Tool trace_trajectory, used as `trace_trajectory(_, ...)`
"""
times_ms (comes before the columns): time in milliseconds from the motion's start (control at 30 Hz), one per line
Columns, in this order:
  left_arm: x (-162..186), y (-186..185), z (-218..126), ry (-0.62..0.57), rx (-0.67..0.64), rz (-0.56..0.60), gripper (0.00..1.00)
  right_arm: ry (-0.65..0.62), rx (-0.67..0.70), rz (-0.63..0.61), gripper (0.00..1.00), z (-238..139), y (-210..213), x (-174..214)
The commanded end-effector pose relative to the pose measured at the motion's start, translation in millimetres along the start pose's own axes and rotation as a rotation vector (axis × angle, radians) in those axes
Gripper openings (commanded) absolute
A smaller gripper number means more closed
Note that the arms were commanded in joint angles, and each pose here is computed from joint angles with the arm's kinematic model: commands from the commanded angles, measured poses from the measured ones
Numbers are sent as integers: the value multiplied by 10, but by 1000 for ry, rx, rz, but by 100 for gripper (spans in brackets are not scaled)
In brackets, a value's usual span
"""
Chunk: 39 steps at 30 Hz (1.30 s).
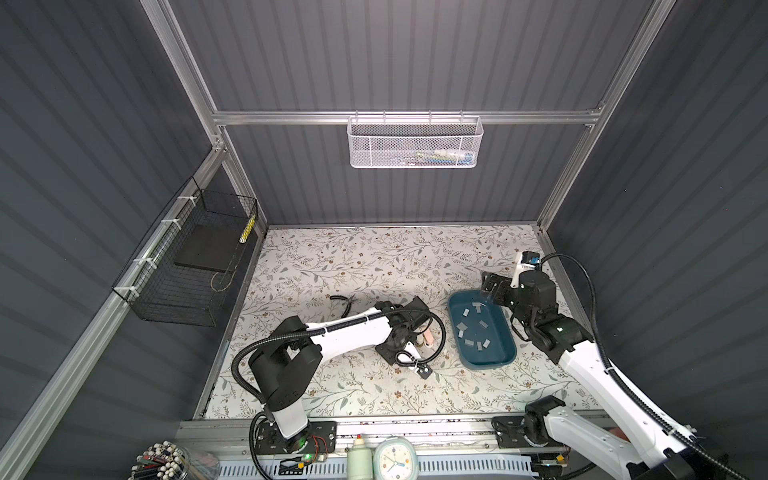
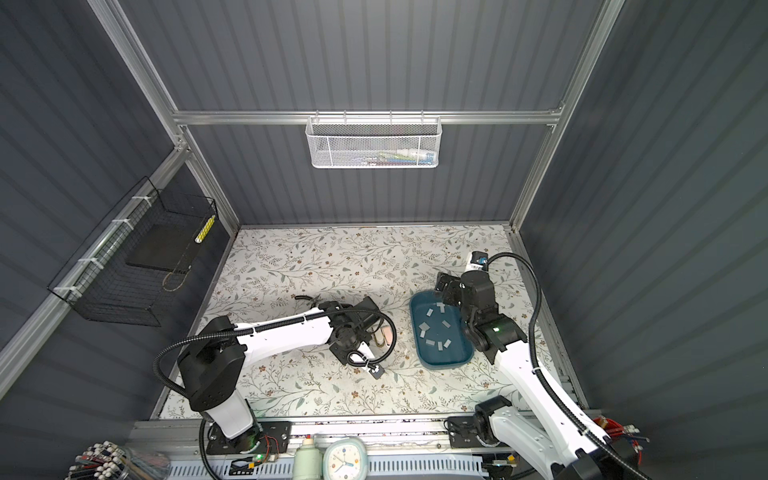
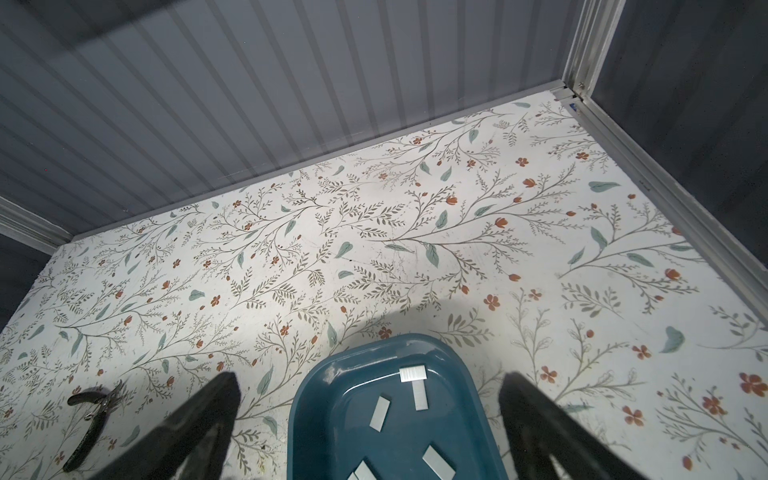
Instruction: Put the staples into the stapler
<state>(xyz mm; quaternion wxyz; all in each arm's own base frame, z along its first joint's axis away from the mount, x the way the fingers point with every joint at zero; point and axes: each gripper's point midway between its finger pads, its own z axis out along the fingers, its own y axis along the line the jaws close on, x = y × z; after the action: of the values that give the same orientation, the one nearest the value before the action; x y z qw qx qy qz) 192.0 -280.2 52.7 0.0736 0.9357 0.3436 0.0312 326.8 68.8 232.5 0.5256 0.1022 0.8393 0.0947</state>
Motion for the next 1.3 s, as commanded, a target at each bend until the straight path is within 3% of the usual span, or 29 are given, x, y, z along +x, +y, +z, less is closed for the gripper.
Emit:
trace_trajectory(0,-30,26,-38,-4,7,6,11,-13,2,6,99,-22,27,-86)
trace_trajectory(100,2,167,-95,16,-59,-30,0,-24,29,27,99,-20,-19,-107)
trace_trajectory(300,200,548,-484,100,-252,-220,0,-62,44,81,99,-55,-65,-153)
trace_trajectory(467,380,910,-1047,128,-464,-466,0,-119,16,128,99,-117,-73,-183)
trace_trajectory(633,294,997,-1392,12,-546,-626,0,-163,13,150,99,-182,-110,-213)
trace_trajectory(767,237,1098,-1635,-105,-598,-826,0,-170,9,149,99,-186,-113,-209)
trace_trajectory(900,171,1131,-1533,-226,-629,-979,0,-150,3,148,99,-150,-87,-184)
trace_trajectory(1067,359,1182,-1644,-267,-774,-1189,0,-124,-25,144,99,-141,-20,-174)
trace_trajectory(1267,167,1030,-1653,-423,-743,-1174,0,-111,-32,143,99,-134,15,-143)
